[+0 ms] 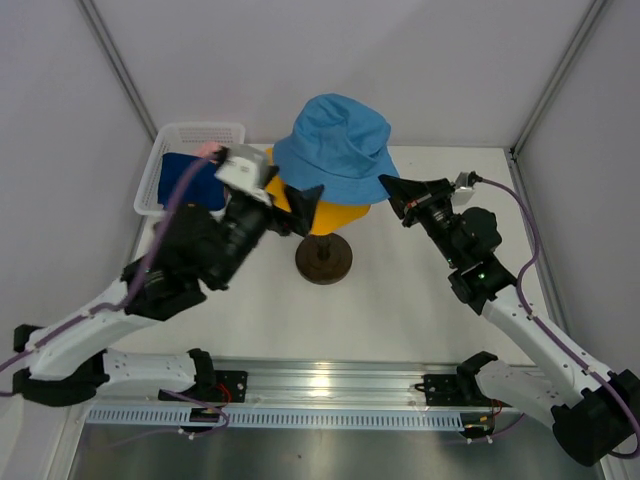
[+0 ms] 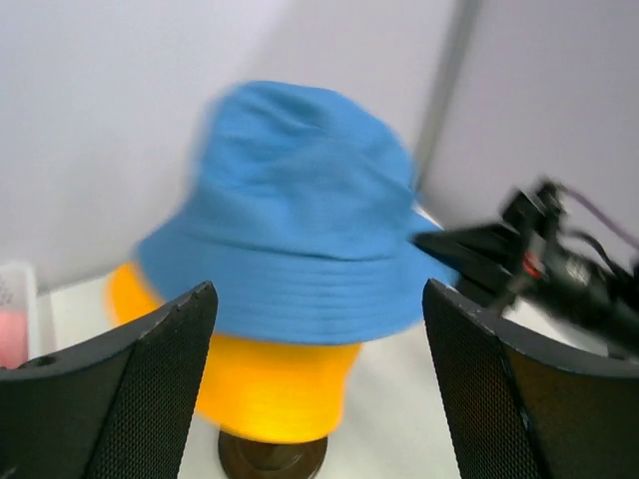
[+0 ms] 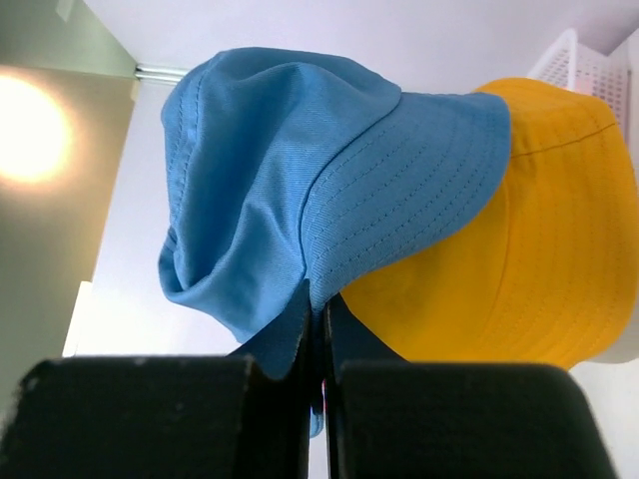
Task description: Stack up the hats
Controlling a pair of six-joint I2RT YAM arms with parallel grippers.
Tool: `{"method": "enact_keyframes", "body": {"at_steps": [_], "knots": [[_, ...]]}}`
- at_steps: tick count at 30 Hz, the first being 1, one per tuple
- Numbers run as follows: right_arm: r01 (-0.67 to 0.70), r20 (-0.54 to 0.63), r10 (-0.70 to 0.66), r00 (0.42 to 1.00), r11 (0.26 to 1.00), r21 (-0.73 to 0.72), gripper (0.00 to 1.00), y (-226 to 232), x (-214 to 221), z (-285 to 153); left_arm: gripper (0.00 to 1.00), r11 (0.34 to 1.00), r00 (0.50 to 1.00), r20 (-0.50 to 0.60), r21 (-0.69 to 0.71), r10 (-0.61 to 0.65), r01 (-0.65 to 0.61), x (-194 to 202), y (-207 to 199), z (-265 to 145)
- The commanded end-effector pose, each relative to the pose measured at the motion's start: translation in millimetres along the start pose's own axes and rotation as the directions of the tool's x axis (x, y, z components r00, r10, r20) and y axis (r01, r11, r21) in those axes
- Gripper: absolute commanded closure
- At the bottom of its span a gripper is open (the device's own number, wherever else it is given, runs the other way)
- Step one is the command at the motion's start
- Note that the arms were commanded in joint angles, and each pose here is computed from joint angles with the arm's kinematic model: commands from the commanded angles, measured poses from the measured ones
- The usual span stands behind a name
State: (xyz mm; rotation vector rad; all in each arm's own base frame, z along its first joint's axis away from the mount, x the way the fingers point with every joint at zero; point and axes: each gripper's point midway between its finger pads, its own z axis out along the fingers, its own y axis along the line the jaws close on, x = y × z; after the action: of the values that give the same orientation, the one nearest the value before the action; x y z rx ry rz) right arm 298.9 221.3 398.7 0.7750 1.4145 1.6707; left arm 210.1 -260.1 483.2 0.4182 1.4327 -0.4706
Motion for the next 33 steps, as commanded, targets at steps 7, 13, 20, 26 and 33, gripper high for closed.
{"method": "enact_keyframes", "body": {"at_steps": [7,13,20,26,33], "knots": [[0.174,-0.108,-0.174,0.979,0.985,-0.009,1.00,-6.5,14.0,-0.8,0.14,0.788,0.800,0.249,-0.173,-0.546,0.591,2.2,112.9,-35.8],[0.320,-0.239,-0.324,0.916,0.946,-0.053,1.00,-21.3,29.2,0.4,0.15,0.705,0.712,0.214,-0.121,-0.669,0.699,10.3,114.8,-17.6],[0.438,-0.258,-0.438,0.861,0.897,-0.062,1.00,-42.7,40.3,1.4,0.21,0.553,0.556,0.128,-0.063,-0.821,0.831,31.6,102.9,10.9],[0.471,-0.197,-0.471,0.860,0.881,-0.050,1.00,-46.0,30.2,-2.8,0.24,0.437,0.444,0.086,-0.091,-0.892,0.895,52.8,96.6,21.4],[0.500,-0.181,-0.498,0.848,0.865,-0.040,1.00,-47.5,26.1,-3.8,0.24,0.365,0.367,0.073,-0.042,-0.927,0.930,57.9,89.7,24.7]]}}
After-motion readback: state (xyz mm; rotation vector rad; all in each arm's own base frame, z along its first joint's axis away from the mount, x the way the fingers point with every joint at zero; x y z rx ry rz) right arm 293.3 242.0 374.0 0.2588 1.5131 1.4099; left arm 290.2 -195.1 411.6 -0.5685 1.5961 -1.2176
